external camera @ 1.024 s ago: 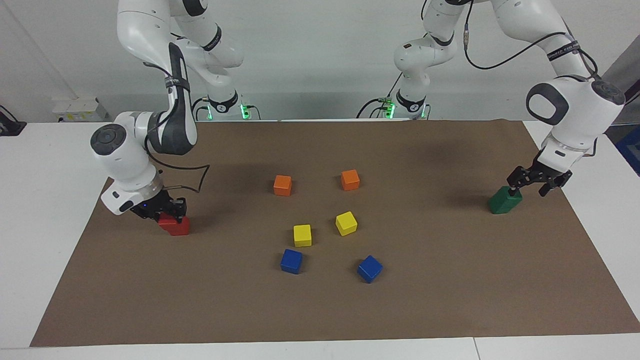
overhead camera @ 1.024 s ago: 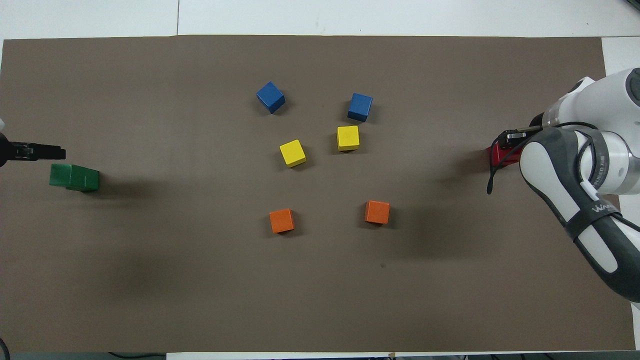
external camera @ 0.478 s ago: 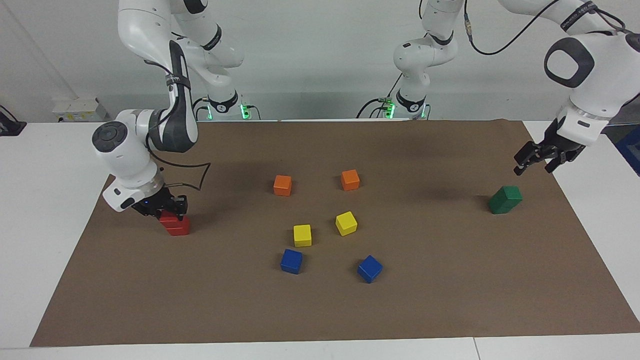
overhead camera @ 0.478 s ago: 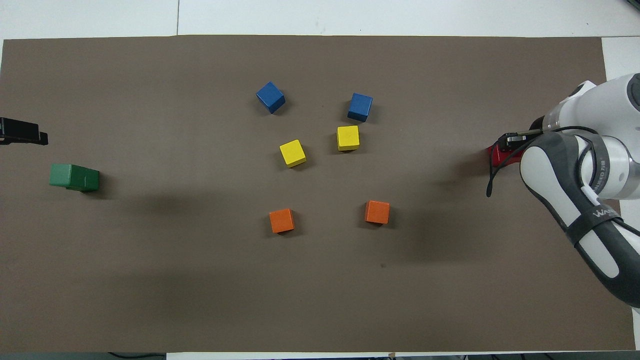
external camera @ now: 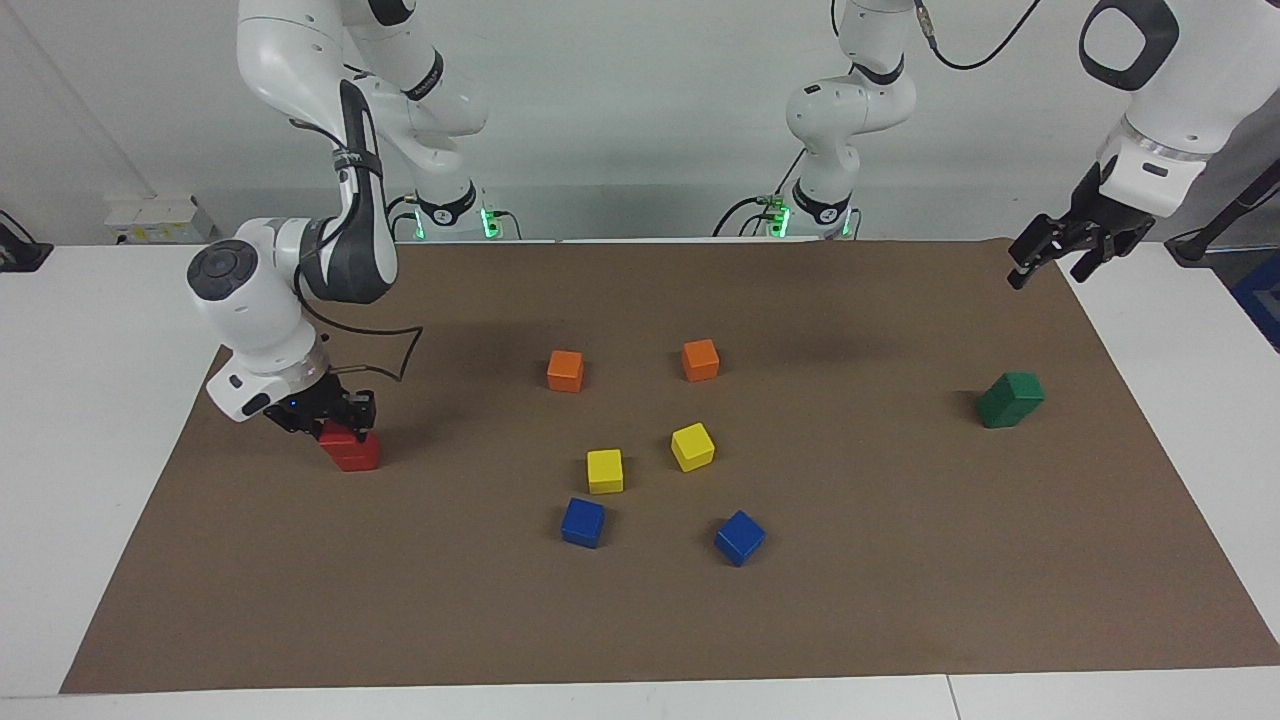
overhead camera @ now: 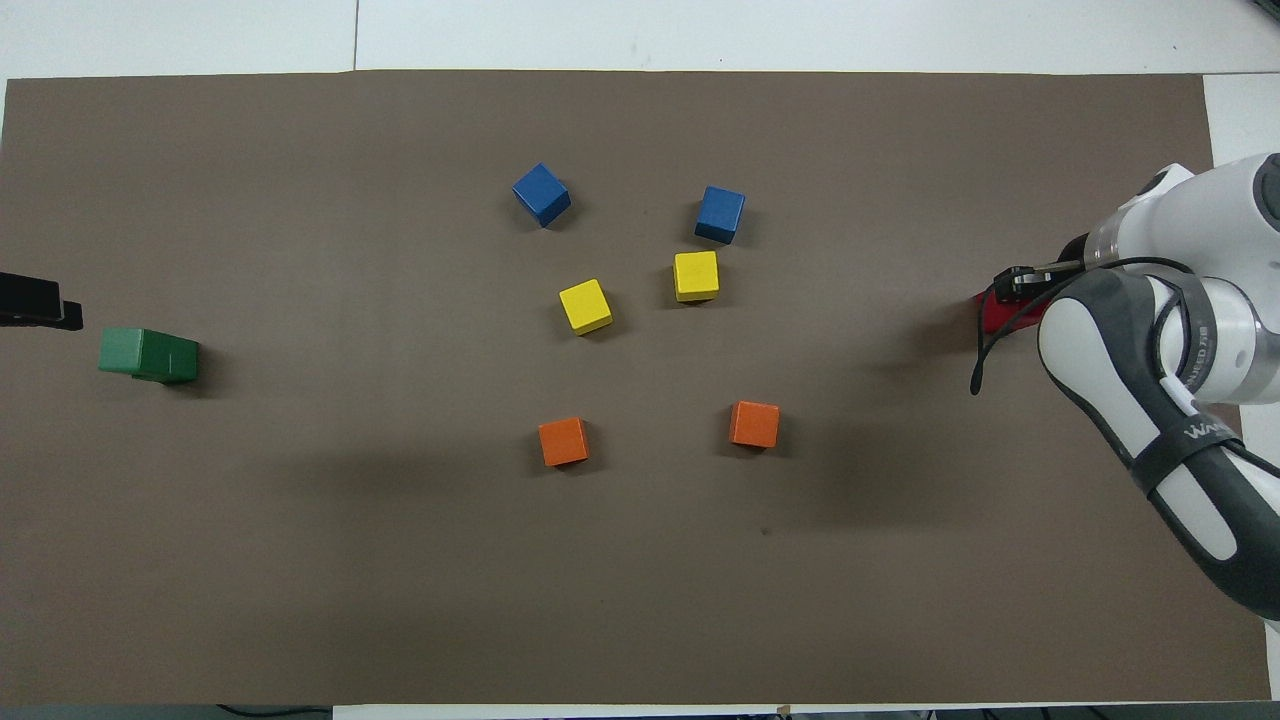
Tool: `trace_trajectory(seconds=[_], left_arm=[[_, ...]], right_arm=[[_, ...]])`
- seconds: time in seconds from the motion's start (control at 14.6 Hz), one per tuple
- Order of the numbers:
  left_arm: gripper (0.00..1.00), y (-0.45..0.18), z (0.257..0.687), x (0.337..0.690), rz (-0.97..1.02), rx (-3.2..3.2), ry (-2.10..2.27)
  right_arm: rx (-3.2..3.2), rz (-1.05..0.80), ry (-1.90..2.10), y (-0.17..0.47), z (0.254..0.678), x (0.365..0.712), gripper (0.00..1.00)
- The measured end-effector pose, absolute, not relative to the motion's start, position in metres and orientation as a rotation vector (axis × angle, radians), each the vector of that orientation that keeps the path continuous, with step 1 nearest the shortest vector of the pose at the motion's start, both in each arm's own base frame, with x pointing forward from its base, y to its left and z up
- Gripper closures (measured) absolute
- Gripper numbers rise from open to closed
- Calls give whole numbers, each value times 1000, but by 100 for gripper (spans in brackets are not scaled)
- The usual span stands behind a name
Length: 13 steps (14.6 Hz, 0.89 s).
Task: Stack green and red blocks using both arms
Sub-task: 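Open the left gripper and draw back from the green stack, then open the right gripper and draw back from the red stack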
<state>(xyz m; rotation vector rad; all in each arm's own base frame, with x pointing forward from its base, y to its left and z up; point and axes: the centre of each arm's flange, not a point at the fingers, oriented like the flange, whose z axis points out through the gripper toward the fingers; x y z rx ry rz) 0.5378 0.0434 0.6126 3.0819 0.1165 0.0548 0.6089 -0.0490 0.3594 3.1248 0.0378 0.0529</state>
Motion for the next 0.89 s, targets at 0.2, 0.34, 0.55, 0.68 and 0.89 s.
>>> trace_trajectory(seconds=[0.2, 0.34, 0.55, 0.68, 0.89], left_arm=[[0, 27, 617, 533, 40, 3081, 129], [0, 12, 616, 532, 17, 3096, 93], [0, -5, 614, 530, -12, 3129, 41], [0, -8, 610, 526, -76, 3130, 33], [0, -7, 607, 524, -111, 3128, 35]], right_arm=[[3124, 58, 38, -49, 360, 609, 0], [3124, 71, 40, -48, 361, 610, 0], [3123, 97, 31, -33, 386, 616, 0], [3121, 128, 48, -11, 429, 616, 0], [3117, 172, 68, 3, 500, 598, 0]])
